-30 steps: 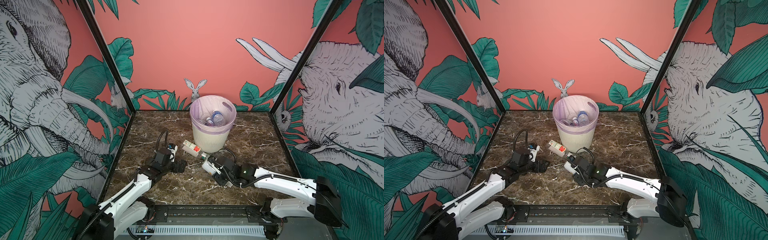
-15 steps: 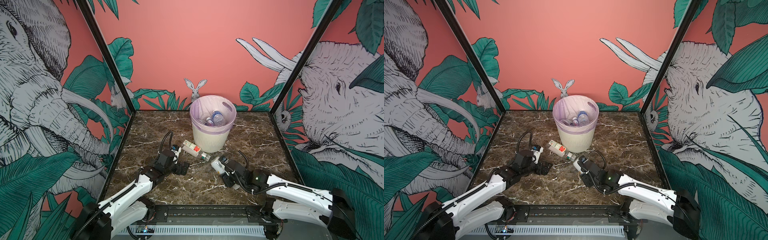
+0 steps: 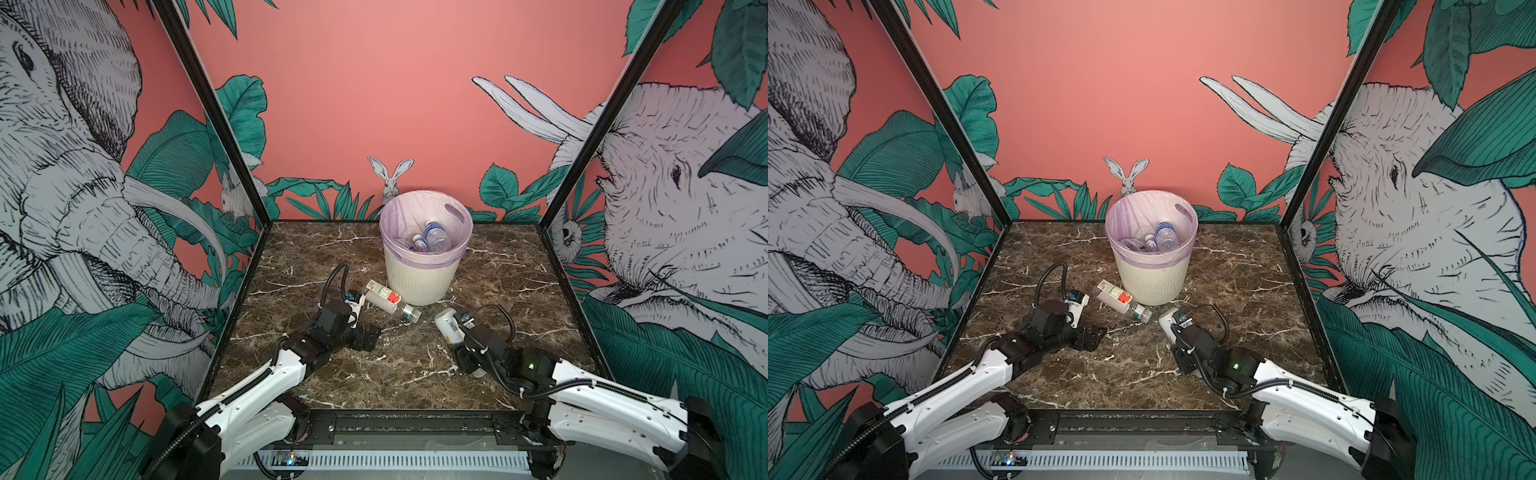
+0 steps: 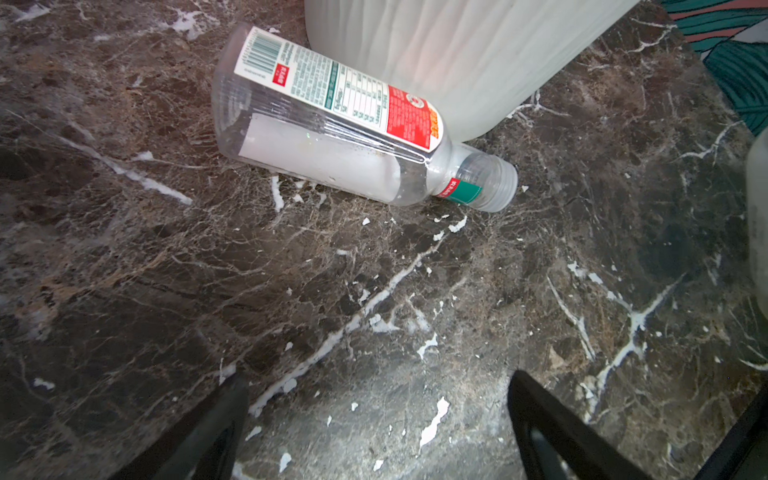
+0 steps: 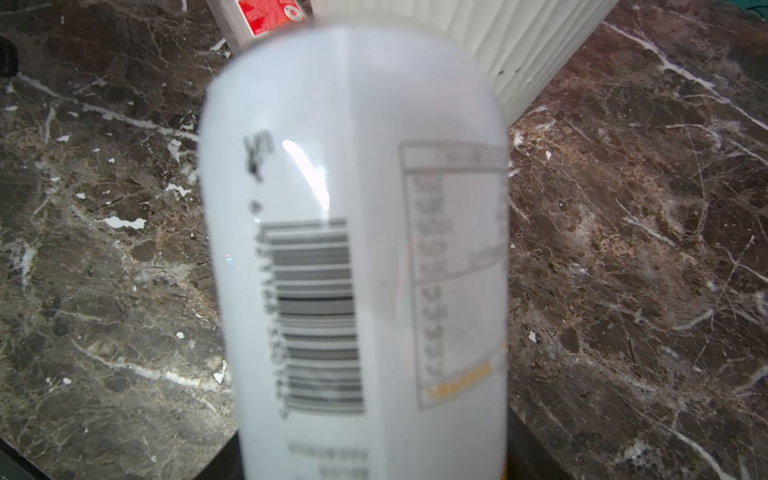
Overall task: Throw the plastic bottles in the bin
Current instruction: 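Drag the yellow-V bottle with the right gripper back and around toward the bin, then lift the yellow-V bottle over the bin and open the right gripper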
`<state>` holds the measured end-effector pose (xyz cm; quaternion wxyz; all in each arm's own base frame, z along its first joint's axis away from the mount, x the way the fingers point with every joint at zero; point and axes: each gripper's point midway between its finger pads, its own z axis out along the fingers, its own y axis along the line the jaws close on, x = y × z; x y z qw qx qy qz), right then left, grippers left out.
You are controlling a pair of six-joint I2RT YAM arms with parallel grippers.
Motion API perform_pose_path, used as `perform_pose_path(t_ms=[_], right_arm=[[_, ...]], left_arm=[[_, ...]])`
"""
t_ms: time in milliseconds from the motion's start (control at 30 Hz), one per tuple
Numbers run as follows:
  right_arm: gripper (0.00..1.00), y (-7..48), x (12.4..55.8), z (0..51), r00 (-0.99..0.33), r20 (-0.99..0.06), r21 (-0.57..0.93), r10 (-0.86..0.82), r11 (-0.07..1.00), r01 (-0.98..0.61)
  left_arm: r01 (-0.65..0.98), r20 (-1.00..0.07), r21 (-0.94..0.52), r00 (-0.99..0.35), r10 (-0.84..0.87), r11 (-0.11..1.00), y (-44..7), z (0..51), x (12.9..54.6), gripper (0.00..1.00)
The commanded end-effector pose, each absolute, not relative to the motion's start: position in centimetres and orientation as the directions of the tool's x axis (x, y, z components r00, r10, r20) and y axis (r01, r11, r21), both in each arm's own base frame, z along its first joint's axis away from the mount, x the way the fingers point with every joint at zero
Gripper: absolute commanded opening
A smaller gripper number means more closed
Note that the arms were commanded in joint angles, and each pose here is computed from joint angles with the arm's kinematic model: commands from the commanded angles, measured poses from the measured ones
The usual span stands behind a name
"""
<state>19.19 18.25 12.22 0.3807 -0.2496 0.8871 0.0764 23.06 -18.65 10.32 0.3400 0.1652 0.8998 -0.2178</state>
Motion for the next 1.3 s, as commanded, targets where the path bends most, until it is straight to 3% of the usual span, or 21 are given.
perform_pose_path(t_ms=[0,200,500,600,733,767,867,900,1000,1167,1267], right_arm=[[0.47,17.7,19.9,13.3,-0.572,-0.752,-0.043,-0.328,0.89,-0.453],[0.47,17.3,20.4,16.8,-0.531,-0.807,-0.015,-0.259,0.907,-0.42],[0.47,18.8,22.1,32.3,-0.353,-0.907,-0.05,-0.231,0.891,-0.452],[0.46,20.7,24.3,38.8,-0.274,-0.934,-0.085,-0.23,0.887,-0.453],[0.46,23.7,31.1,45.2,-0.243,-0.956,-0.042,-0.163,0.898,-0.439],[0.49,24.5,33.1,46.0,-0.249,-0.958,-0.022,-0.146,0.896,-0.443],[0.94,25.6,39.7,46.5,-0.32,-0.937,-0.009,-0.138,0.928,-0.374],[0.99,25.1,40.7,46.6,-0.343,-0.93,-0.014,-0.134,0.944,-0.331],[0.99,23.9,40.8,48.1,-0.337,-0.934,-0.02,-0.115,0.962,-0.272],[0.99,23.5,39.0,49.8,-0.257,-0.965,0.037,-0.048,0.948,-0.316],[0.99,22.9,37.8,49.0,-0.276,-0.96,0.046,-0.048,0.944,-0.326]], left_arm=[[0.47,-0.712,-0.271,-0.686,0.154,0.84,-19.2,11.4,23.5,0.98],[0.479,-0.708,-0.27,-0.687,0.165,0.835,-19.2,11.1,23.2,0.98],[0.479,-0.706,-0.259,-0.686,0.174,0.838,-19.0,11.0,23.2,0.98],[0.475,-0.705,-0.258,-0.688,0.171,0.841,-19.0,11.0,23.2,0.98],[0.475,-0.706,-0.266,-0.689,0.166,0.839,-19.1,11.2,23.1,0.98],[0.475,-0.706,-0.264,-0.689,0.168,0.839,-19.0,11.2,23.1,0.98],[0.471,-0.7,-0.259,-0.693,0.172,0.844,-18.8,11.1,23.0,0.99],[0.467,-0.697,-0.258,-0.696,0.172,0.846,-18.7,11.2,23.0,0.99],[0.457,-0.703,-0.257,-0.693,0.159,0.851,-18.4,11.7,22.9,0.99],[0.437,-0.721,-0.249,-0.679,0.136,0.864,-18.1,12.3,23.4,1.0],[0.412,-0.706,-0.257,-0.697,0.121,0.874,-18.2,12.4,23.8,1.0]])
